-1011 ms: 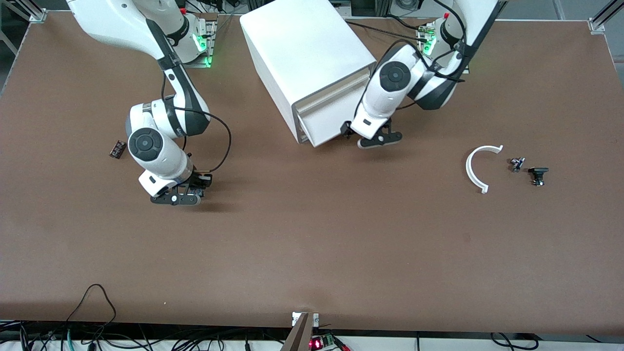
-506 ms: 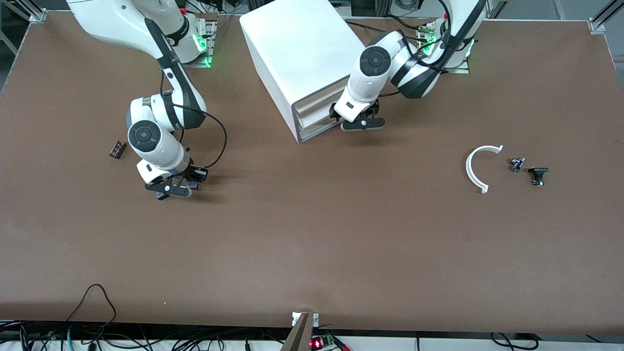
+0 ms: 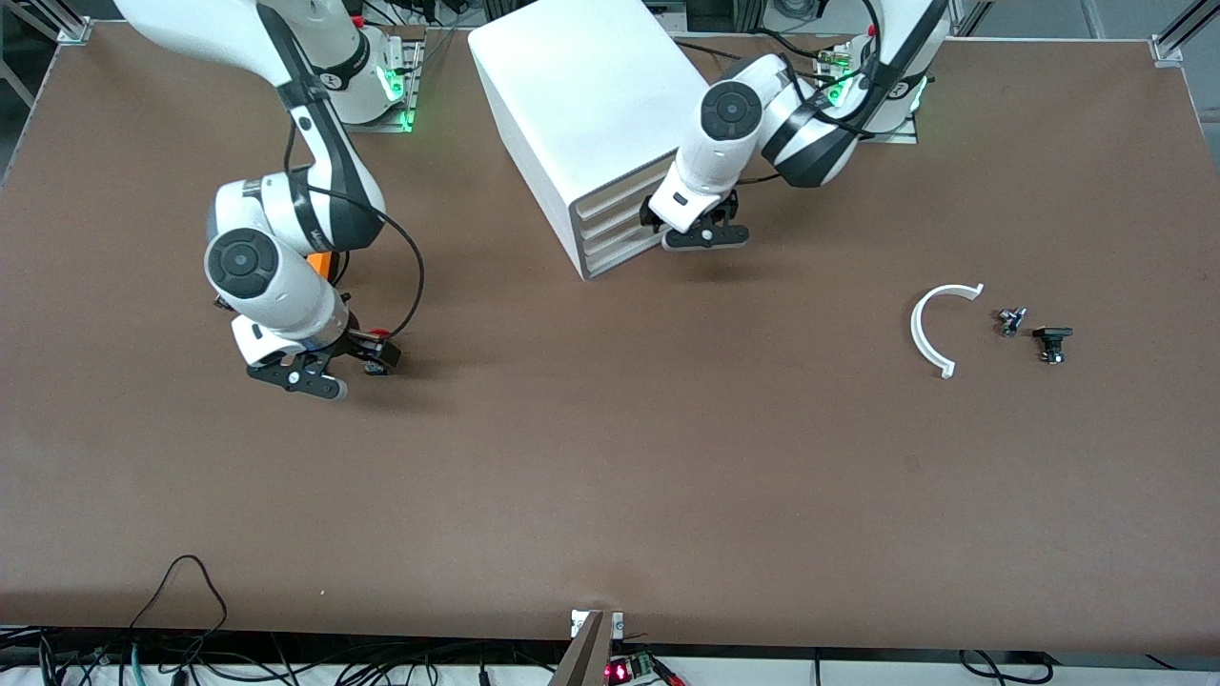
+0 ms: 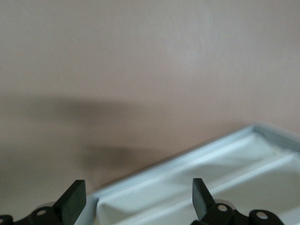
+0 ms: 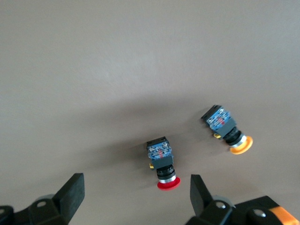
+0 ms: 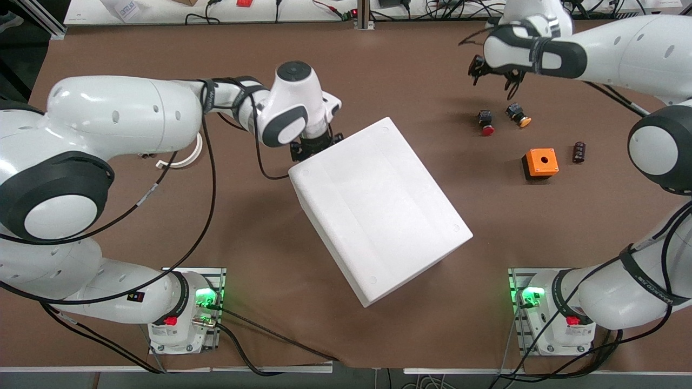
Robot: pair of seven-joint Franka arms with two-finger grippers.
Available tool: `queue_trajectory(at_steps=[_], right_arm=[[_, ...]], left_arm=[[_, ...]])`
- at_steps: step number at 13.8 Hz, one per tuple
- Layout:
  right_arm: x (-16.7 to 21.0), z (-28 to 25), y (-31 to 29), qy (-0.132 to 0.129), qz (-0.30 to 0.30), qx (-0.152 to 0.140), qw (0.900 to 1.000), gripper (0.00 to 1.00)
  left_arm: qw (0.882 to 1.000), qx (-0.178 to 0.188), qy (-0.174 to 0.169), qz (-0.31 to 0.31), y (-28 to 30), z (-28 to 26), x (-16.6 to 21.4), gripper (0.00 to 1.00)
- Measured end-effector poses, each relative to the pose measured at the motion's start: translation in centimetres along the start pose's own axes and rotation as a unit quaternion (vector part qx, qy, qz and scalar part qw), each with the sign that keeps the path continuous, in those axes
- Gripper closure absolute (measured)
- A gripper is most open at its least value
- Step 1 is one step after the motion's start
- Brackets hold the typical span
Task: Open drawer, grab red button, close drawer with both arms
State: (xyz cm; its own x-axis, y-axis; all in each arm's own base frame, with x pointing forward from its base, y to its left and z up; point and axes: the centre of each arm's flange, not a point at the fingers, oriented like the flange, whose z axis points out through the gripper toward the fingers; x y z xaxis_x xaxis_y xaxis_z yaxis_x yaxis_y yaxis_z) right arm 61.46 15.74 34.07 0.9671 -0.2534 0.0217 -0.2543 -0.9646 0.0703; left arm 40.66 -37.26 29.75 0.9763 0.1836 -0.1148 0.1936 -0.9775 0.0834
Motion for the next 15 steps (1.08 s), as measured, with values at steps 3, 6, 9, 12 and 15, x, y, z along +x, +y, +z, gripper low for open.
queue_trajectory(at_steps=[3,6,9,12,15], right_arm=[[1.4,-8.3,-0.1,0.006,0.005,0.003,1.0,0.0],[2.1,-17.6,1.3,0.008,0.018,0.002,1.0,0.0],[3.1,-22.2,4.8,0.013,0.042,0.005,0.999,0.0],[4.7,-23.9,10.0,0.017,0.011,0.013,1.0,0.0],[5.9,-24.6,15.5,0.021,-0.046,0.013,0.999,0.0]], left_arm=[[0.993,-0.036,0.061,-0.092,-5.8,-6.6,9.1,0.0],[0.988,-0.033,0.107,-0.103,-13.2,-14.4,15.7,0.0],[0.995,0.008,0.095,-0.01,-17.5,-21.9,16.7,0.0],[0.995,0.032,0.081,0.043,-23.3,-28.8,16.6,0.0],[0.995,0.038,0.07,0.066,-28.6,-33.3,16.1,0.0]])
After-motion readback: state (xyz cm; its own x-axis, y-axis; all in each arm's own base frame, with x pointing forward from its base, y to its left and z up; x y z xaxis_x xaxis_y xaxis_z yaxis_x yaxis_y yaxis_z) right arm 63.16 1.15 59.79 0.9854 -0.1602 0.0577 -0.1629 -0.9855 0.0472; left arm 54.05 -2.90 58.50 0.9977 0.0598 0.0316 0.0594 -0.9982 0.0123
